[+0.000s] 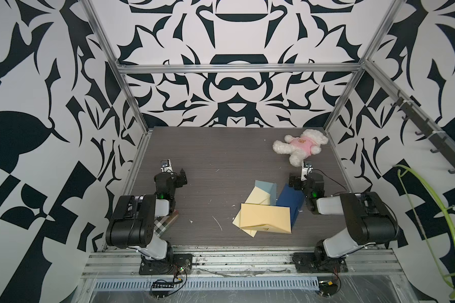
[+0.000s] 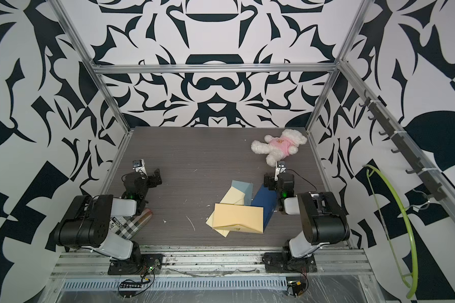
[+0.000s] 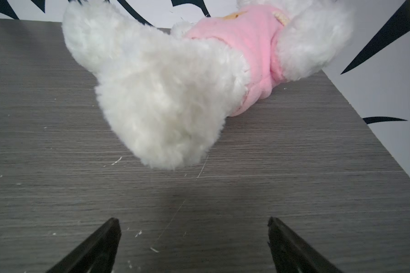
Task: Take the letter paper out of the envelope
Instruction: Pick up the envelope from the envelope.
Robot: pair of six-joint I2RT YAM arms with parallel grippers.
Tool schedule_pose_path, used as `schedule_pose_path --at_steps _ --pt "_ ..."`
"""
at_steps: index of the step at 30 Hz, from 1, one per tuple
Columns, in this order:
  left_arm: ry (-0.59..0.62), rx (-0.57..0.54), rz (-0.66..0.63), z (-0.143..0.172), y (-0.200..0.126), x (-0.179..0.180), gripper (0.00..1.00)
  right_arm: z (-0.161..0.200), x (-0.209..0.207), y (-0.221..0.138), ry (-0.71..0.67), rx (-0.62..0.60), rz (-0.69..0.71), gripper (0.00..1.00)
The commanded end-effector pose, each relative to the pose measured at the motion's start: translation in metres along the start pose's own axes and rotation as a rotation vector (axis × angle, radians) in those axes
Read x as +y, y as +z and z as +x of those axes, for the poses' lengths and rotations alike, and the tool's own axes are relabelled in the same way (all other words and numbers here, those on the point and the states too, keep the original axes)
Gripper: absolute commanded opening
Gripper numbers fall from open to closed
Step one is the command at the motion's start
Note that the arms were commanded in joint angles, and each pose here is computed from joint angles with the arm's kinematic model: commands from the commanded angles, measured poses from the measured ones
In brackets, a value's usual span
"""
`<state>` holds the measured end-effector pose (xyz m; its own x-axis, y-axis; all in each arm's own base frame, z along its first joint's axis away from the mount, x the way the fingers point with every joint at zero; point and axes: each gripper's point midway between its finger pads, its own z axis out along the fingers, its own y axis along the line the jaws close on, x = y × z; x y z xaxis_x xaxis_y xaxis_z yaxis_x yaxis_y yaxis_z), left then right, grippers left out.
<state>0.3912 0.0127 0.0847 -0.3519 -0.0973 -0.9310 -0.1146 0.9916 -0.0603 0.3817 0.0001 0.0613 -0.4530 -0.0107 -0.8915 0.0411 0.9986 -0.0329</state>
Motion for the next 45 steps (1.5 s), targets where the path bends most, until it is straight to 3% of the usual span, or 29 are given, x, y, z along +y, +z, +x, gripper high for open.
schedule_pose_path --at_steps 1,25,30,34,37,42,45 --pt "0.001 -0.015 0.015 -0.004 -0.002 -0.003 0.99 -0.014 -0.001 -0.001 0.004 -0.044 0.010 0.99" --pt "0.002 -0.016 0.014 -0.005 -0.002 -0.003 0.99 -0.014 -0.001 0.000 0.004 -0.044 0.008 0.99" --pt "0.041 0.011 0.104 -0.012 0.000 -0.021 0.99 -0.019 0.001 -0.002 -0.001 -0.038 -0.001 0.99" --pt "0.075 0.117 0.044 -0.034 -0.001 -0.025 0.99 -0.037 -0.004 -0.007 -0.015 -0.006 0.061 0.99" --pt "0.073 0.060 0.030 -0.064 -0.006 -0.031 0.99 -0.057 -0.006 -0.021 -0.026 -0.041 0.103 0.99" --pt "0.079 -0.039 0.059 -0.126 -0.017 -0.058 0.99 -0.135 -0.002 -0.057 0.008 -0.190 0.125 0.99" --pt "0.098 -0.114 0.099 -0.168 -0.029 -0.084 0.99 -0.204 0.006 -0.087 0.023 -0.271 0.115 0.99"
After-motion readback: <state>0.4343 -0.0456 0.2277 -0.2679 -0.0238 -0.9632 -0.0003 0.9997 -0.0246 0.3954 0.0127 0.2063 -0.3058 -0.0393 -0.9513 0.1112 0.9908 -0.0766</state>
